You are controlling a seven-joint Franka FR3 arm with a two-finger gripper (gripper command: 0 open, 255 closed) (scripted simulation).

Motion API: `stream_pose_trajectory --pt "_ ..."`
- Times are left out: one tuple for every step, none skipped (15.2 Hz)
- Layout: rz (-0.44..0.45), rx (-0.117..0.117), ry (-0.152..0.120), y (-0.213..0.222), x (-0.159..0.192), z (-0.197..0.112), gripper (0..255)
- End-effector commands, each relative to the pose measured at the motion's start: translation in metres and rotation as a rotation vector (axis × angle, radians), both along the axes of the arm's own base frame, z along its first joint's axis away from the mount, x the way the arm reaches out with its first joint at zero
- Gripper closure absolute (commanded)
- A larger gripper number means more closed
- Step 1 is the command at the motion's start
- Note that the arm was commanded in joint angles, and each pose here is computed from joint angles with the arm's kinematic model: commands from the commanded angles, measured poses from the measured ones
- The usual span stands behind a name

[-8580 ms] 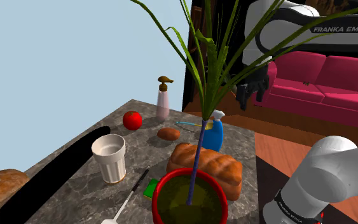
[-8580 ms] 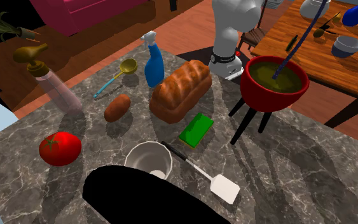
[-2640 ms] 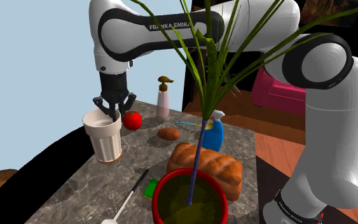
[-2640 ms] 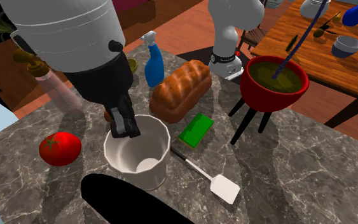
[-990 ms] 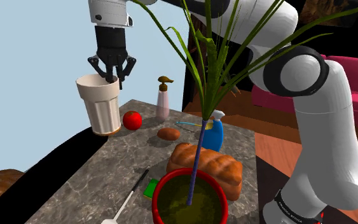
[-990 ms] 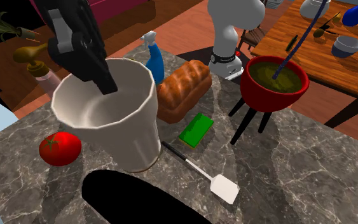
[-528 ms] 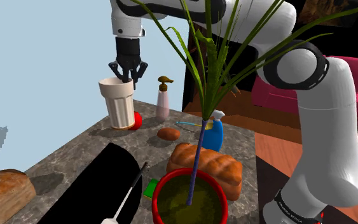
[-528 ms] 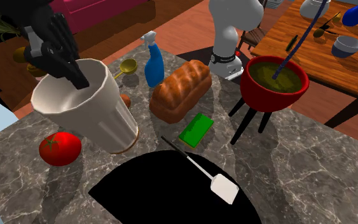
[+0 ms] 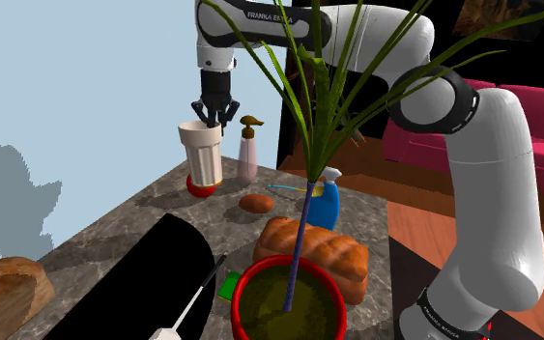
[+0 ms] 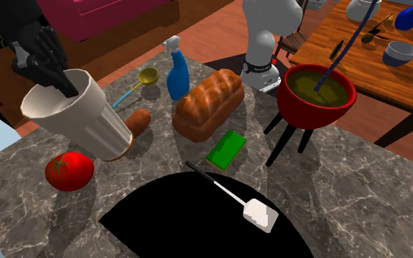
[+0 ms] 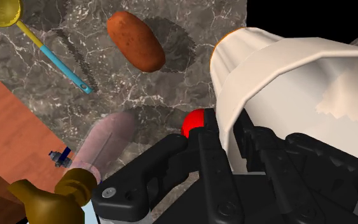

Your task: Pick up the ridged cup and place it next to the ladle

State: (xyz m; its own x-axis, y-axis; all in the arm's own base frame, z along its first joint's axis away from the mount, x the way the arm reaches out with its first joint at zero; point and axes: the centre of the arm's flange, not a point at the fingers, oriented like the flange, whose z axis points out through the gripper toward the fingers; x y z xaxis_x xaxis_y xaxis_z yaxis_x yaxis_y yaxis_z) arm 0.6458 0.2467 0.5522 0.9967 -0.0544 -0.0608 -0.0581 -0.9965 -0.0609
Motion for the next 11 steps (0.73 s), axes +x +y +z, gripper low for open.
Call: stream_pose_trajectory --pt "0.001 0.0 -0.001 -0.021 0.016 -0.009 255" --pt "0.001 0.0 -0.001 -0.031 0.023 -0.014 255" --pt "0.001 0.0 -0.001 -0.041 0.03 -0.019 255" --pt "0.001 0.0 -0.001 -0.051 0.037 -0.024 255" --pt "0.001 0.0 -0.001 -0.061 0.044 -0.029 255" --pt "0.001 0.0 -0.001 -0.071 0.051 -0.034 255" --pt "0.001 0.0 -0.001 -0.083 0.06 -0.04 255" --pt "0.001 0.0 -0.001 -0.083 0.06 -0.046 255" --pt "0.001 0.0 -0.001 -0.083 0.06 -0.051 255" --pt "0.001 0.0 -0.001 -0.083 0.06 -0.056 255" --pt "0.001 0.0 -0.001 -0.083 0.06 -0.061 255"
